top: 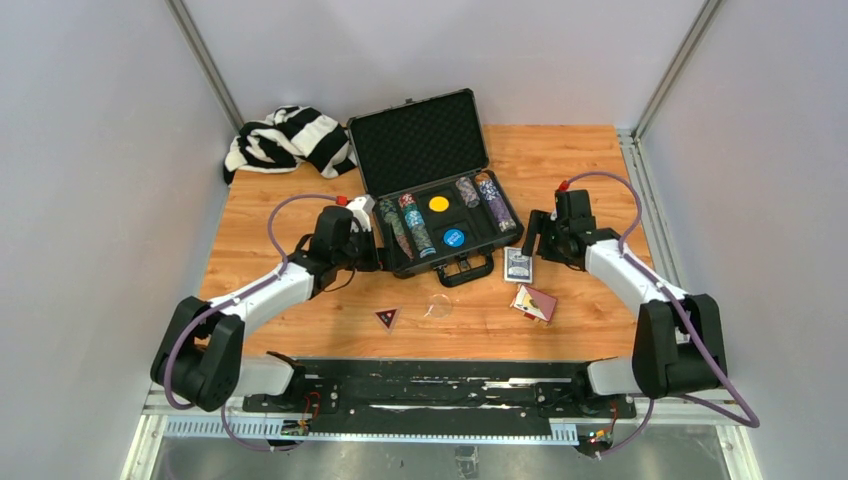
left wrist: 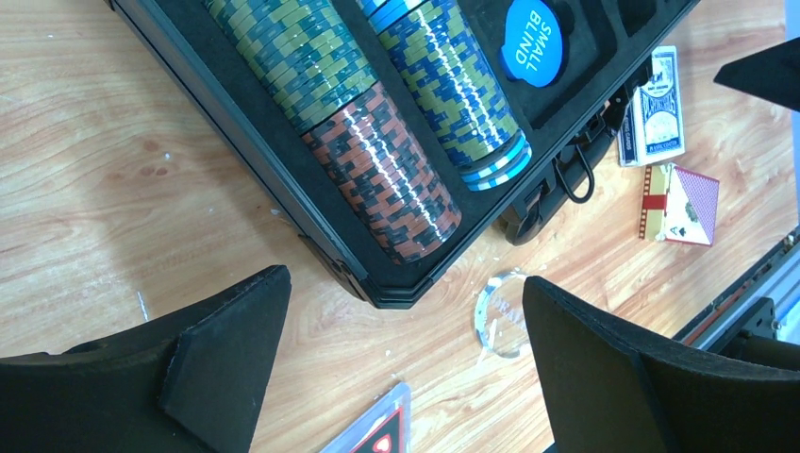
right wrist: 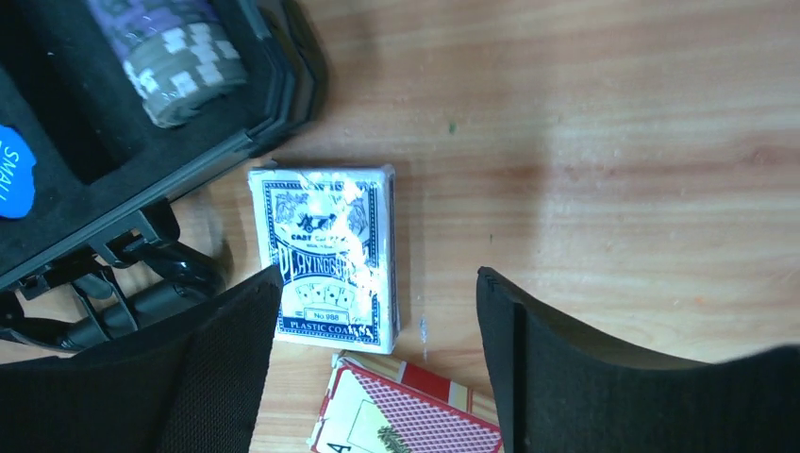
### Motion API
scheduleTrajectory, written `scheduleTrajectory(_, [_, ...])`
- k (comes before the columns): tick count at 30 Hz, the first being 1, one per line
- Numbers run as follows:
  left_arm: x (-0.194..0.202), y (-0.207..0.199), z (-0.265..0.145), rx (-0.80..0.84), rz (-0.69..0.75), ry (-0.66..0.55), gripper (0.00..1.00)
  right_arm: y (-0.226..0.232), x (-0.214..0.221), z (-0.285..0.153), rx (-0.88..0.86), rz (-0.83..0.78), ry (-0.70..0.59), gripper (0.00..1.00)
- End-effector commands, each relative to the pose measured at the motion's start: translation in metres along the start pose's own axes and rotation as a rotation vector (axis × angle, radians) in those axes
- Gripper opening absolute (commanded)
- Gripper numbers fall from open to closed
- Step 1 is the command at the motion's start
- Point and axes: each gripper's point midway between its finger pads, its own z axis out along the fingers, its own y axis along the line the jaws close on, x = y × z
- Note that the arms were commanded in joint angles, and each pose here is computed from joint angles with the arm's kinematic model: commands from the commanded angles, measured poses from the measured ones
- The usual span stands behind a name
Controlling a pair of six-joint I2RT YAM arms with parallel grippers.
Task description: Pack up texas hold em set
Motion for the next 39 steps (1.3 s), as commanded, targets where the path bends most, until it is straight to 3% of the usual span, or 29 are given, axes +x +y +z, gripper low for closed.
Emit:
scheduleTrajectory(1, [-0.006, -0.005, -0.003, 0.015, 0.011, -0.03, 0.98, 0.012, -0.012, -0.003, -0.044, -0.119, -0.006, 0.79])
scheduleTrajectory(6, [-0.007, -0.005, -0.004, 0.011, 0.013, -0.037, 0.98, 0.026, 0.01, 0.015, -0.046, -0.21, 0.081, 0.81])
scheduleTrajectory(14, [-0.006, -0.005, -0.004, 0.015, 0.014, -0.034, 0.98, 0.048, 0.028, 0.024, 0.008, -0.335, 0.095, 0.83])
scheduleTrajectory(22, [-0.007, -0.006, -0.006, 0.017, 0.015, -0.04, 0.98, 0.025, 0.049, 0.036, 0.147, -0.367, 0.166, 0.84])
scheduleTrajectory(25, [-0.011, -0.008, -0.007, 0.017, 0.015, -0.052, 0.98, 0.018, 0.051, 0.035, 0.198, -0.367, 0.166, 0.71])
scheduleTrajectory(29, [-0.025, -0.017, -0.017, 0.023, 0.031, -0.111, 0.98, 0.022, 0.039, 0.022, 0.185, -0.351, 0.097, 0.33])
scheduleTrajectory(30, [-0.031, -0.021, -0.02, 0.03, 0.035, -0.13, 0.98, 0.023, 0.034, 0.016, 0.178, -0.349, 0.072, 0.28])
scheduleTrajectory(35, [-0.044, -0.043, -0.03, 0.078, 0.043, -0.176, 0.98, 0.041, 0.005, -0.02, 0.073, -0.364, -0.06, 0.17])
scheduleTrajectory(39, [-0.041, -0.067, -0.031, 0.173, 0.037, -0.121, 0.98, 0.066, 0.005, -0.046, -0.104, -0.408, -0.096, 0.14])
